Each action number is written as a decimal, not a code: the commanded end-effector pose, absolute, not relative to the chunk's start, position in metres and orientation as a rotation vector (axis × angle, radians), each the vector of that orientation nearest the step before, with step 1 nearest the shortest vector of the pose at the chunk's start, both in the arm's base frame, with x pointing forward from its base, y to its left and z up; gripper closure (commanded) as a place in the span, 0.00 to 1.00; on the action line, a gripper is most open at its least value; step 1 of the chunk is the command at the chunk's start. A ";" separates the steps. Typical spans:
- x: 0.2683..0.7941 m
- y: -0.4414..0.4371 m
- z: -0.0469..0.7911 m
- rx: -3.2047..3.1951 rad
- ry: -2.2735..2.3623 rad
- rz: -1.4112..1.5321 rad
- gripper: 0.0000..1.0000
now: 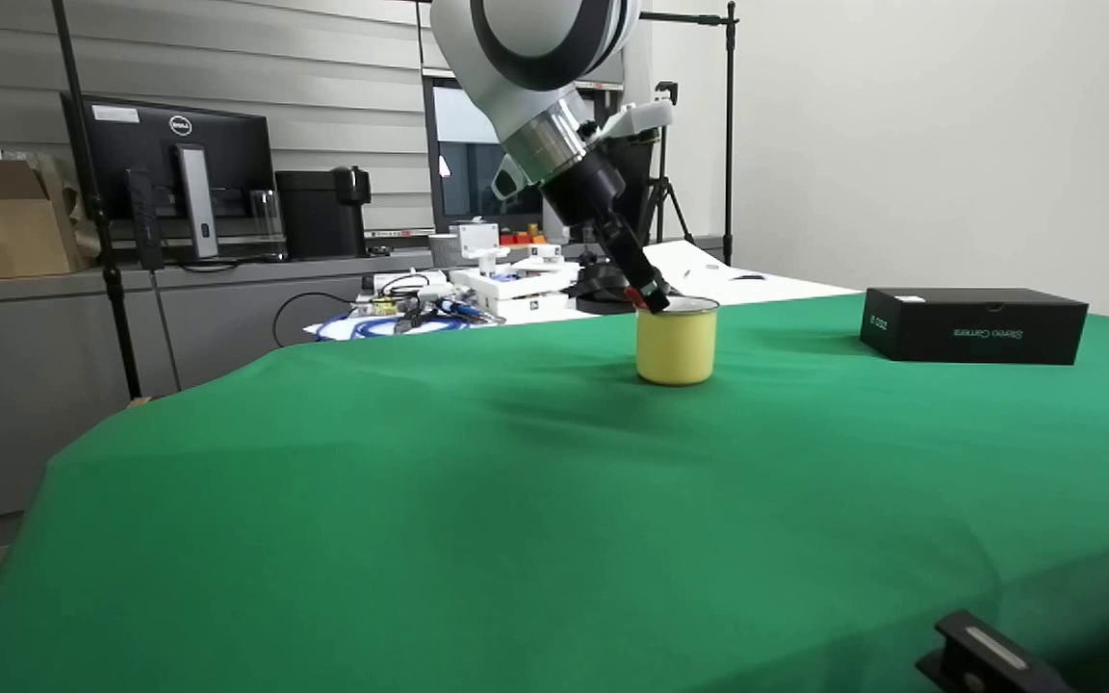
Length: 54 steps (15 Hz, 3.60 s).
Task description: Take the marker out of the cup and put it on the table
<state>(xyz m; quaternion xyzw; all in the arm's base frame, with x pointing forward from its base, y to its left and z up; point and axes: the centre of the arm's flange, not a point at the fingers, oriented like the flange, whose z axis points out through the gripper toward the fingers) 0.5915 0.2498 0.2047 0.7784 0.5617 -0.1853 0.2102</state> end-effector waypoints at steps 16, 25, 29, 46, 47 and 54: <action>0.607 0.252 0.270 2.202 1.492 -0.473 0.94; 0.582 0.291 0.303 2.092 1.551 -0.442 0.94; 0.561 0.323 0.297 1.933 1.658 -0.399 0.94; 0.495 0.380 0.204 1.598 2.046 -0.149 0.94; 0.494 0.380 0.199 1.603 2.058 -0.152 0.94; 0.501 0.369 0.184 1.699 2.112 -0.181 0.94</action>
